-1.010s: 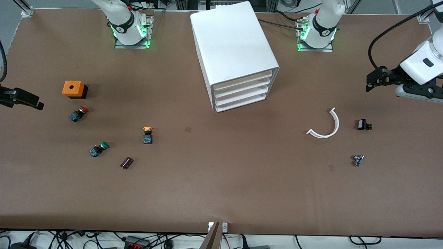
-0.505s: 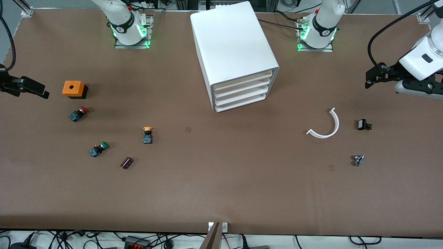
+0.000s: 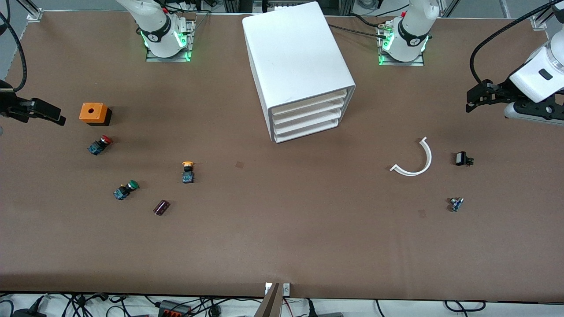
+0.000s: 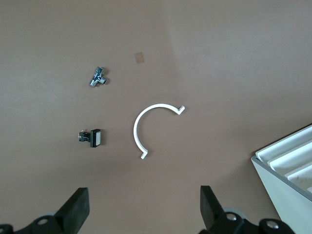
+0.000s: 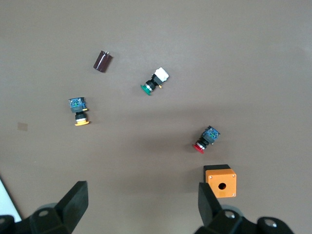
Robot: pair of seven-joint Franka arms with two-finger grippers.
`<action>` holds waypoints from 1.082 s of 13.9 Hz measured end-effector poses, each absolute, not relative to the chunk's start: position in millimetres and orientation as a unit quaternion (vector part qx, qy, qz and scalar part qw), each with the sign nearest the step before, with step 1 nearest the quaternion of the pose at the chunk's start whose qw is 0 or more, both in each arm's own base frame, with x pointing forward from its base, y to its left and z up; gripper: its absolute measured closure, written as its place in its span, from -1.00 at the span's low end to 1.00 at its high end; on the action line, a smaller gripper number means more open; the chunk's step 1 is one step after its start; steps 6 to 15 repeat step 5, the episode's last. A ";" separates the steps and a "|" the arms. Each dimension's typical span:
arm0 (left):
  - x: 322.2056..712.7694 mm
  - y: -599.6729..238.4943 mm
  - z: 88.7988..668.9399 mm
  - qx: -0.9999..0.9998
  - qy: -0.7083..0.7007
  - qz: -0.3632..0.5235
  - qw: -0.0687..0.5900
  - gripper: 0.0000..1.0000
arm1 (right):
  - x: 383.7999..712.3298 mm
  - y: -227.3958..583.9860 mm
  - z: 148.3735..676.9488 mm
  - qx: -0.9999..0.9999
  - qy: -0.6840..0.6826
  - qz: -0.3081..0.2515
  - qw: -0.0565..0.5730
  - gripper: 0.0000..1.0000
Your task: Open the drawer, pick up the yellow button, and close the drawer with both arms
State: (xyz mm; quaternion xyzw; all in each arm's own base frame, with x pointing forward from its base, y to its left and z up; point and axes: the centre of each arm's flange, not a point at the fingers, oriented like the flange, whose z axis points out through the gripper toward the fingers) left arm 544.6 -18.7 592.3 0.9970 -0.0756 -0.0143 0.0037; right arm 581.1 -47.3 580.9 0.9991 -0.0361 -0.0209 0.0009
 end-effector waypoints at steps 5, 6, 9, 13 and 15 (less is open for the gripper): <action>543.6 -18.5 591.5 0.997 -0.075 -0.019 0.004 -1.00 | 581.6 -44.2 581.0 0.999 -0.033 -0.020 0.003 -1.00; 543.6 -18.5 591.5 0.997 -0.075 -0.019 0.004 -1.00 | 581.6 -44.2 581.0 0.999 -0.033 -0.020 0.003 -1.00; 543.6 -18.5 591.5 0.997 -0.075 -0.019 0.004 -1.00 | 581.6 -44.2 581.0 0.999 -0.033 -0.020 0.003 -1.00; 543.6 -18.5 591.5 0.997 -0.075 -0.019 0.004 -1.00 | 581.6 -44.2 581.0 0.999 -0.033 -0.020 0.003 -1.00; 543.6 -18.5 591.5 0.997 -0.075 -0.019 0.004 -1.00 | 581.6 -44.2 581.0 0.999 -0.033 -0.020 0.003 -1.00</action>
